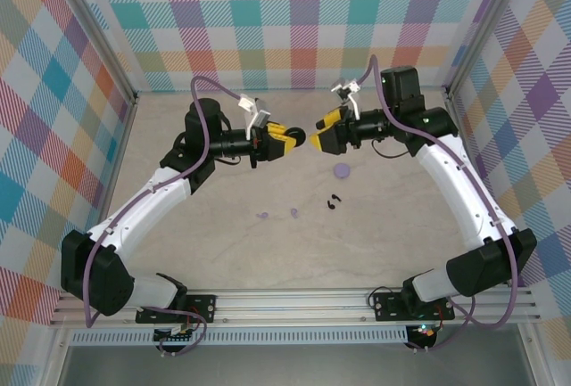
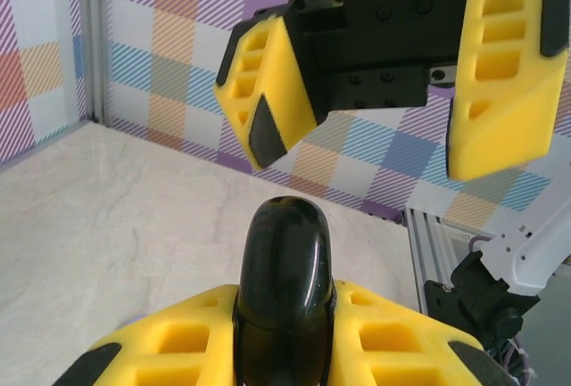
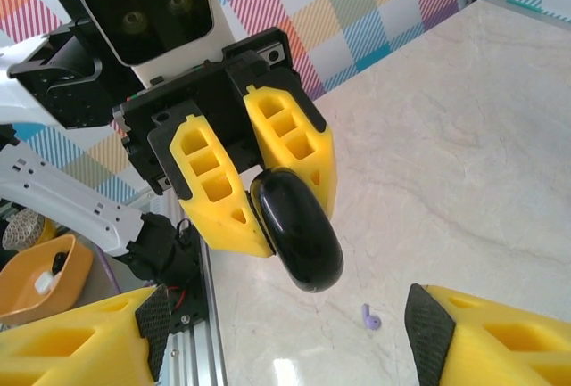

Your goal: Insert the wireless bluetooth earbuds into the charging case

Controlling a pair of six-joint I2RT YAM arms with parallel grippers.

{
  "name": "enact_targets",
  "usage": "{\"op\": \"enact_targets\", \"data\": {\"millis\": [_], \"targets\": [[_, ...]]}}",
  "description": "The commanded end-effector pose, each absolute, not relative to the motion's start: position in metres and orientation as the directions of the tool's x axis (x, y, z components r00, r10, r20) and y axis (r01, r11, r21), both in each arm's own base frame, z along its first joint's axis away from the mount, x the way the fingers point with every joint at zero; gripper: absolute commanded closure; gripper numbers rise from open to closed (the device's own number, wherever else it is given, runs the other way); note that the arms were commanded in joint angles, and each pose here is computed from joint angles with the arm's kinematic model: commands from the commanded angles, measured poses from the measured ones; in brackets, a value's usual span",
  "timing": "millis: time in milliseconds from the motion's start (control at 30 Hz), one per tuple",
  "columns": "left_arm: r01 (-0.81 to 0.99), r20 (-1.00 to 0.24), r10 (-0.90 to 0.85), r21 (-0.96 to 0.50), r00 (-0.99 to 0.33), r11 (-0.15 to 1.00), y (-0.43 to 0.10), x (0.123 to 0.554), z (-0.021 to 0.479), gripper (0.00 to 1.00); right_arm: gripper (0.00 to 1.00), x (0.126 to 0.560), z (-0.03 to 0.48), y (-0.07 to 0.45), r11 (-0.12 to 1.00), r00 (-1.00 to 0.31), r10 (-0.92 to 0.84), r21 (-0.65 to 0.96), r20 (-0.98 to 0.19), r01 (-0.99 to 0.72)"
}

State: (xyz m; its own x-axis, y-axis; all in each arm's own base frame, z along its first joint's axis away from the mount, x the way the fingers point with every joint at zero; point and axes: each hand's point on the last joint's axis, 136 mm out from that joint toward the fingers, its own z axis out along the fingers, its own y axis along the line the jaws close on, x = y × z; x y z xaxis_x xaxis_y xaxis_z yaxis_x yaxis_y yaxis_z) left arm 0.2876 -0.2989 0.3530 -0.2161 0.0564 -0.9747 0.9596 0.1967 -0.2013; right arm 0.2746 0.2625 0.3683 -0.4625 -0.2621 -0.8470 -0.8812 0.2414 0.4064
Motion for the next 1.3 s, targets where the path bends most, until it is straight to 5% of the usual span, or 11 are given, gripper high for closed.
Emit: {"op": "enact_targets", "data": {"millis": [0, 1267], "targets": [[0.987, -0.992, 0.032, -0.12, -0.125, 0.11, -0.302, 0.268, 0.37, 0.9, 0.28, 0.27, 0.364, 0.269, 0.225, -0.442, -0.31, 0.386, -0.842, -0.894], [0.996, -0.993, 0.085, -0.084, -0.084, 0.001, -0.31, 0.241, 0.371, 0.91, 0.28, 0.303, 0.349, 0.269, 0.416, -0.466, -0.336, 0.315, -0.819, -0.853]]}}
